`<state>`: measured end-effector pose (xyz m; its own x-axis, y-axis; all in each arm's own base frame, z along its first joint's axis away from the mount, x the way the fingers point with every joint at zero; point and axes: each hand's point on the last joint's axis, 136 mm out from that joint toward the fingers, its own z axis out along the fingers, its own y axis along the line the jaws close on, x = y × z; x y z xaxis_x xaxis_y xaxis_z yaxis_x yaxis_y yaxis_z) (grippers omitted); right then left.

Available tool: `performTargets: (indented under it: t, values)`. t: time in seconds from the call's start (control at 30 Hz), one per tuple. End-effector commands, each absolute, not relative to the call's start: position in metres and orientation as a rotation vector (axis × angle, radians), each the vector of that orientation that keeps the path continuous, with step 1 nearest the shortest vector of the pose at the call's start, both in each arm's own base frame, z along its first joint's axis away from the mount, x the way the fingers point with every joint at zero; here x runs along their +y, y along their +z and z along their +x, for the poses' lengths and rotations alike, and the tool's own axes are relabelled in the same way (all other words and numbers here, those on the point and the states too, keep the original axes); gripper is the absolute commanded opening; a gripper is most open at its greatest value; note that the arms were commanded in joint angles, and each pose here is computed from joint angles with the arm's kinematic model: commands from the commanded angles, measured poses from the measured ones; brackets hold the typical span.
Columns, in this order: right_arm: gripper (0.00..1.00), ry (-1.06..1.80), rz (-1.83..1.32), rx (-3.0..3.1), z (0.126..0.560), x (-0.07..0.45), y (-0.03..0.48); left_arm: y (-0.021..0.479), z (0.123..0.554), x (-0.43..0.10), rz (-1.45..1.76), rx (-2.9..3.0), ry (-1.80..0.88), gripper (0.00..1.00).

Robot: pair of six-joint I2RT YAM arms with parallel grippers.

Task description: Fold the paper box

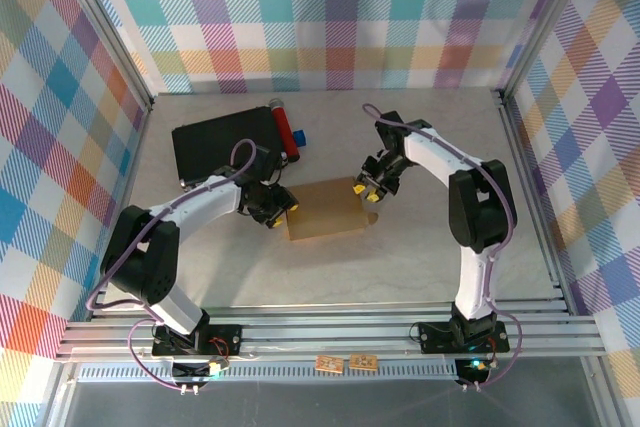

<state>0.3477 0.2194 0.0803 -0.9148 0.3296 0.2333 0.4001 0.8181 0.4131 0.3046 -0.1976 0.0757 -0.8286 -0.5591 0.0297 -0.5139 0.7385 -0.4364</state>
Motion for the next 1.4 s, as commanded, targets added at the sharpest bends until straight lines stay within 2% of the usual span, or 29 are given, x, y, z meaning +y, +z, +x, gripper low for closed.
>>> performTargets:
  t: [0.0, 0.23, 0.47, 0.57, 0.7, 0.9, 1.0, 1.2, 1.37]
  values:
    - [0.31, -0.688, -0.524, -2.941, 0.344, 0.21, 0.104, 0.075, 0.302, -0.192, -0.785, 2.873, -0.563, 0.44]
    - [0.41, -0.744, -0.422, -2.961, 0.331, 0.209, 0.104, 0.069, 0.3, -0.193, -0.72, 2.884, -0.558, 0.44]
    - [0.49, -0.844, -0.299, -2.875, 0.318, 0.223, 0.08, 0.048, 0.293, -0.193, -0.676, 2.932, -0.529, 0.42]
    - [0.5, -0.861, -0.284, -2.828, 0.313, 0.227, 0.067, 0.039, 0.289, -0.19, -0.666, 2.943, -0.508, 0.41]
    - [0.51, -0.873, -0.278, -2.787, 0.309, 0.229, 0.057, 0.035, 0.29, -0.192, -0.621, 2.924, -0.552, 0.32]
    - [0.53, -0.918, -0.257, -2.804, 0.319, 0.223, 0.063, 0.045, 0.292, -0.19, -0.513, 2.897, -0.582, 0.3]
    - [0.55, -1.006, -0.253, -2.808, 0.328, 0.217, 0.072, 0.053, 0.294, -0.185, -0.48, 2.884, -0.612, 0.34]
    - [0.6, -1.162, -0.198, -2.785, 0.342, 0.21, 0.089, 0.082, 0.305, -0.184, -0.398, 2.805, -0.771, 0.49]
    - [0.6, -1.202, -0.198, -2.742, 0.346, 0.208, 0.082, 0.067, 0.309, -0.187, -0.381, 2.82, -0.846, 0.43]
